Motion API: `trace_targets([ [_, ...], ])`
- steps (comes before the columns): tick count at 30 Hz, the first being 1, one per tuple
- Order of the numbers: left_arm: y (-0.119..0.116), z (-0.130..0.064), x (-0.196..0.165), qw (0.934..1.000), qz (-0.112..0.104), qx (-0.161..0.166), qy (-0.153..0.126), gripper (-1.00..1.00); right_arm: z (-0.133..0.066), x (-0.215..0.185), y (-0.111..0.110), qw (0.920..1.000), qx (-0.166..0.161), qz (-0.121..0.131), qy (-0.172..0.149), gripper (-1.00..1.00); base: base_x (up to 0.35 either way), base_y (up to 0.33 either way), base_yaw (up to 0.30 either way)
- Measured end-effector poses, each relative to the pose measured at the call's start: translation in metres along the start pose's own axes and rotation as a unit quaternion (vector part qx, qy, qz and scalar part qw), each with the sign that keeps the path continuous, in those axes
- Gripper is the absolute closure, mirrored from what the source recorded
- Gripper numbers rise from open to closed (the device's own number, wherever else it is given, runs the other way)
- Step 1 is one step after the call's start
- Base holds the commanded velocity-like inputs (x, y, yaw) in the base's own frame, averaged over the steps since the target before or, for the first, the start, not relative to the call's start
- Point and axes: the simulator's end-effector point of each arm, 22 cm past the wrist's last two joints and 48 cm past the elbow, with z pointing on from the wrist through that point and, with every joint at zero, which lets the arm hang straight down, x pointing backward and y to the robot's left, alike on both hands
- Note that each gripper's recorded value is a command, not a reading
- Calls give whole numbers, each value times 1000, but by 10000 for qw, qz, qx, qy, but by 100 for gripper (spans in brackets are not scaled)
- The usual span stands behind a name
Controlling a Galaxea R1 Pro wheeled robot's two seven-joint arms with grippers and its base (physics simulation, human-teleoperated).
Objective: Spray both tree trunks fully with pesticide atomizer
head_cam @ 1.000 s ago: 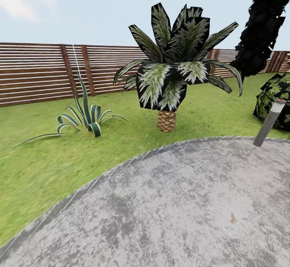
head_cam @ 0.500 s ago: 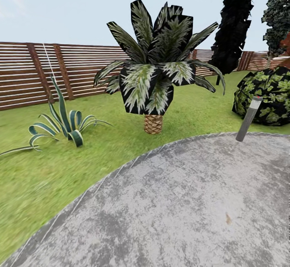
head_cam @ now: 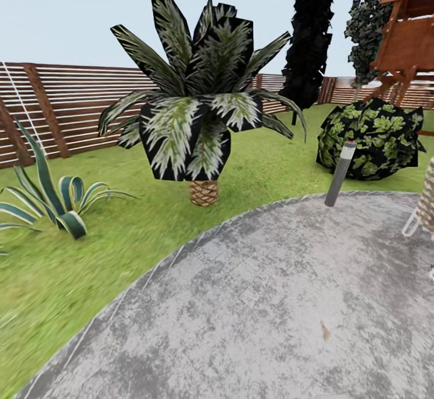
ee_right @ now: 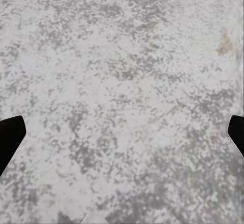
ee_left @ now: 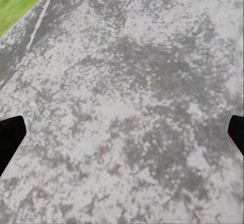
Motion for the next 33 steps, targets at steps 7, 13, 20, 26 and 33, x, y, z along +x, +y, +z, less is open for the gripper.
trace_targets([
  [7,2,0,0,10000,-40,-39,1,-100,0,0,0,10000,-1,0,0,-100,51,0,-287],
  [13,5,0,0,9999,-87,-79,-8,-100,0,0,0,10000,0,-2,0,-100,1,0,-287],
  [20,6,0,0,9999,-91,-83,-9,-100,0,0,0,10000,3,-2,0,-100,0,0,-287],
  [26,5,0,0,9999,-91,-77,-7,-100,0,0,0,10000,1,0,-2,-100,76,20,-287],
  [33,4,0,0,9999,-88,-75,-4,-100,0,0,0,10000,1,0,-3,-100,278,134,-287],
])
